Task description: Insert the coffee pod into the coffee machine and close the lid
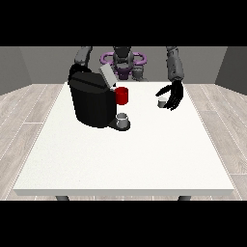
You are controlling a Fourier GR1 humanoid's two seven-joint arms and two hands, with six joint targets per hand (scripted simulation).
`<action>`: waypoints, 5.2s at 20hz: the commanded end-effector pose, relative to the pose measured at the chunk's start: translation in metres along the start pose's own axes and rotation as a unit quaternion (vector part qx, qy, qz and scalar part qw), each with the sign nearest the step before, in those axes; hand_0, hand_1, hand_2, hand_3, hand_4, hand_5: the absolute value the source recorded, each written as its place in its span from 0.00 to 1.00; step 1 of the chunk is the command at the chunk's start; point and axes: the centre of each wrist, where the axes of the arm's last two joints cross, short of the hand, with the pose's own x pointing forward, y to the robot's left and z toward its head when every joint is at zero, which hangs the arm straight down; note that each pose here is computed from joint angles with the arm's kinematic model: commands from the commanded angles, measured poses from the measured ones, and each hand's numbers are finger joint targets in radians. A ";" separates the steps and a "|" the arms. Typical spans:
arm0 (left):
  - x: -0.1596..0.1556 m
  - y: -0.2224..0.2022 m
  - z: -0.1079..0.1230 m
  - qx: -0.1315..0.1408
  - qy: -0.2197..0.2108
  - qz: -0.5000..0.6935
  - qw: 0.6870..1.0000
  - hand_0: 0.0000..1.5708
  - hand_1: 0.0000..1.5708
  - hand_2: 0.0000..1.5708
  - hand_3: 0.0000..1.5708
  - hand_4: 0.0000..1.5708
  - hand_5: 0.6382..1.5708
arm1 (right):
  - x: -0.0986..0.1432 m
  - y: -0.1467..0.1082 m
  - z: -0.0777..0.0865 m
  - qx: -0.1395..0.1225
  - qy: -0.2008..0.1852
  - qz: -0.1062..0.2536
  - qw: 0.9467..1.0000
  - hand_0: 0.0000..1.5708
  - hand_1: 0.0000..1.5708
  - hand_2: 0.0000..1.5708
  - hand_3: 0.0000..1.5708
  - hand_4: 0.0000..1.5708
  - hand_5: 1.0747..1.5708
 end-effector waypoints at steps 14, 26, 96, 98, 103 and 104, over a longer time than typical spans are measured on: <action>-0.016 0.010 -0.005 0.042 -0.003 -0.100 0.994 0.65 0.65 0.71 0.57 0.18 1.00 | 0.008 0.003 0.002 0.006 -0.012 -0.021 1.000 0.00 0.00 0.00 0.00 0.25 1.00; 0.062 0.057 -0.039 0.026 -0.127 -0.089 0.988 0.85 0.85 0.89 0.87 0.38 1.00 | -0.042 0.004 0.019 -0.003 0.020 -0.021 1.000 0.00 0.00 0.00 0.00 0.30 1.00; 0.243 0.133 -0.071 0.071 -0.181 -0.092 0.977 0.78 0.78 0.81 0.74 0.31 1.00 | 0.022 0.010 -0.023 0.000 -0.040 -0.027 0.999 0.00 0.00 0.00 0.00 0.27 1.00; 0.251 0.147 -0.068 0.080 -0.197 -0.095 0.972 0.76 0.76 0.79 0.73 0.30 1.00 | 0.018 0.018 -0.021 0.007 -0.056 -0.024 0.998 0.00 0.00 0.00 0.00 0.23 1.00; 0.254 0.143 -0.068 0.075 -0.185 -0.114 0.973 0.73 0.73 0.75 0.65 0.29 1.00 | 0.026 0.015 -0.029 0.003 -0.067 -0.025 0.997 0.00 0.00 0.00 0.00 0.26 1.00; 0.256 0.139 -0.069 0.084 -0.207 -0.104 0.969 0.72 0.72 0.74 0.64 0.29 1.00 | 0.037 -0.004 -0.040 0.001 -0.071 -0.027 0.997 0.00 0.00 0.00 0.00 0.28 1.00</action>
